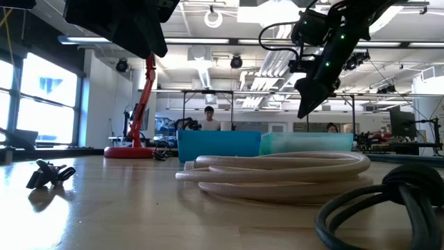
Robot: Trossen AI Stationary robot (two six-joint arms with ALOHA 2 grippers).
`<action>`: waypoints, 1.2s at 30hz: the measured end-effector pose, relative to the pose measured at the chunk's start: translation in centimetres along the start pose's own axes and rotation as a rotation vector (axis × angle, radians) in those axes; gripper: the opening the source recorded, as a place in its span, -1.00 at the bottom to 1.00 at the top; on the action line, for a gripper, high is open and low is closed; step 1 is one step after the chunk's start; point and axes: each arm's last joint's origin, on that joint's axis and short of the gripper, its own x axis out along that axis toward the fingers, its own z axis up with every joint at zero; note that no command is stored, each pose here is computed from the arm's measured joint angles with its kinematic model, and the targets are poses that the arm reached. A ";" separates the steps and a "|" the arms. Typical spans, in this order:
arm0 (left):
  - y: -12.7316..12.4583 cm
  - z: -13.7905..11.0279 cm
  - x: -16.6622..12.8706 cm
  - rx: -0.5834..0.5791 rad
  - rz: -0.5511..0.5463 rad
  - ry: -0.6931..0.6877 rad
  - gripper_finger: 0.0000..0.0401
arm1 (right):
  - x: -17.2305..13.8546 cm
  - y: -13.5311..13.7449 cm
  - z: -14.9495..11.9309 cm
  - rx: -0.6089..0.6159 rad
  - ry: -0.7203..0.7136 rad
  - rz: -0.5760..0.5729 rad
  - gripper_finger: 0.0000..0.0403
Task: Pick & Place USB Port
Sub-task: Put the black USB cable into the blue bin
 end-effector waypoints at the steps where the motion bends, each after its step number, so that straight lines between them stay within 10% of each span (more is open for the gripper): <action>1: 0.0 0.0 0.0 0.001 -0.001 0.004 -0.56 | 0.0 0.1 0.0 0.001 -0.003 0.040 0.22; 14: 0.0 -0.2 0.0 0.005 -0.004 0.018 -0.56 | -2.3 4.9 -0.6 -0.101 0.060 0.910 0.21; 36: 0.0 -0.2 0.0 0.001 -0.002 0.019 -0.56 | -4.7 14.2 -3.5 -0.251 0.048 0.703 0.21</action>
